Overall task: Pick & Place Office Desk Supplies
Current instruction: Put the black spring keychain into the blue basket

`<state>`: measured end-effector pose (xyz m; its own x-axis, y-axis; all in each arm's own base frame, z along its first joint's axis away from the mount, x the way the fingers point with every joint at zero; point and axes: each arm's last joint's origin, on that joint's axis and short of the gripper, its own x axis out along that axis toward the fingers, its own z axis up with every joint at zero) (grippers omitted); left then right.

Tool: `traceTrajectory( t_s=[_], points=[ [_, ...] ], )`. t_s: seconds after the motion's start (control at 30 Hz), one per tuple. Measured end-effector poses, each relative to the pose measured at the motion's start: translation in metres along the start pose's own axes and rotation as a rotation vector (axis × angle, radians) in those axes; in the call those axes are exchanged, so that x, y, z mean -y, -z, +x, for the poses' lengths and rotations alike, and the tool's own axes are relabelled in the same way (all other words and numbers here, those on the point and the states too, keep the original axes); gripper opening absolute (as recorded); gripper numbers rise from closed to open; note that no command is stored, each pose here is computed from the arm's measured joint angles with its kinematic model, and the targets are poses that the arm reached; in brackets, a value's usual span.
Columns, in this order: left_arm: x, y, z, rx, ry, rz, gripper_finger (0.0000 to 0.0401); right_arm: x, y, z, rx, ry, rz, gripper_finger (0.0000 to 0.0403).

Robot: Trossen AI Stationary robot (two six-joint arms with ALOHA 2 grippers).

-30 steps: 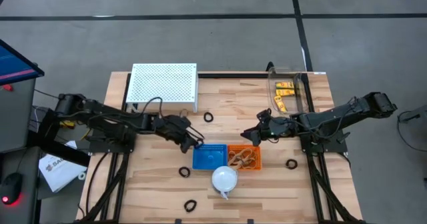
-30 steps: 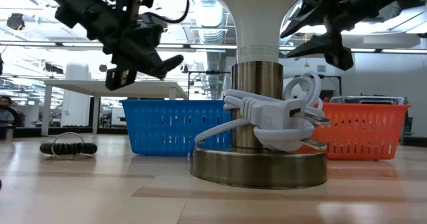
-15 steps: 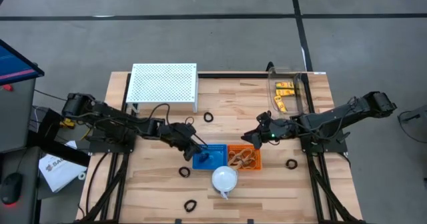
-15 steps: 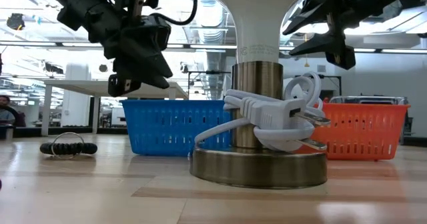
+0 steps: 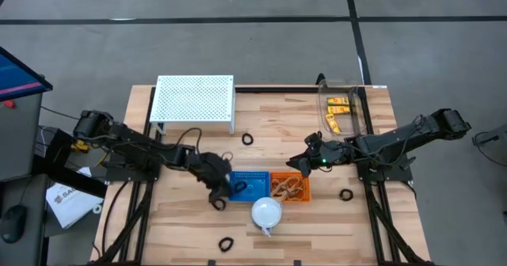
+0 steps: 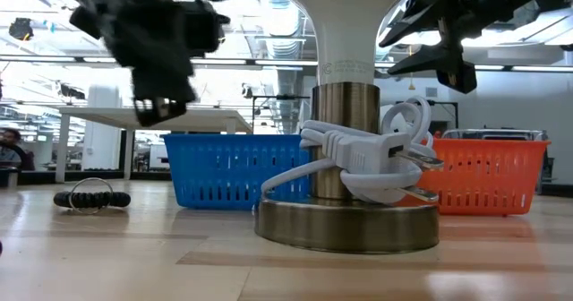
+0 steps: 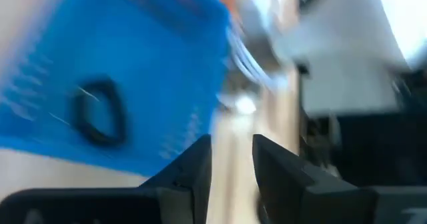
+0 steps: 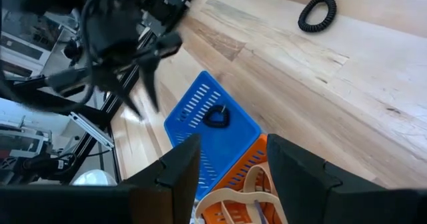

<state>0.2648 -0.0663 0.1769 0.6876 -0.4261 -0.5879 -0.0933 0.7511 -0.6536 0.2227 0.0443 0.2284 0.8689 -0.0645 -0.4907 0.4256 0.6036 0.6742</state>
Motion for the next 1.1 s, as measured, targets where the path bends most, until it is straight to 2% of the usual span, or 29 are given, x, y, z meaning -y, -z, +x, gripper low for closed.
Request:
traceTrajectory(
  t_s=[0.1,0.43,0.6,0.8,1.0,1.1],
  points=[
    [0.006,0.009,-0.001,-0.07,0.021,0.006,0.0101,0.0,0.0,0.0,0.0,-0.002,0.01,0.0168],
    [0.02,0.026,-0.002,-0.099,-0.019,0.05,0.0098,-0.003,0.004,-0.001,-0.012,-0.017,0.002,0.0168],
    [0.024,0.034,0.0,-0.063,-0.094,0.031,0.0096,-0.003,0.004,-0.001,-0.013,-0.015,0.001,0.0168],
    [0.021,0.05,-0.001,-0.1,-0.239,0.0,0.0096,-0.002,0.004,-0.001,-0.015,-0.011,0.008,0.0168],
    [0.024,0.054,-0.001,-0.075,-0.267,0.036,0.0096,-0.002,0.005,-0.001,-0.021,-0.007,0.001,0.0168],
    [0.027,0.057,0.0,-0.081,-0.26,0.102,0.0096,-0.002,0.005,-0.001,-0.021,-0.007,0.0,0.0168]
  ],
)
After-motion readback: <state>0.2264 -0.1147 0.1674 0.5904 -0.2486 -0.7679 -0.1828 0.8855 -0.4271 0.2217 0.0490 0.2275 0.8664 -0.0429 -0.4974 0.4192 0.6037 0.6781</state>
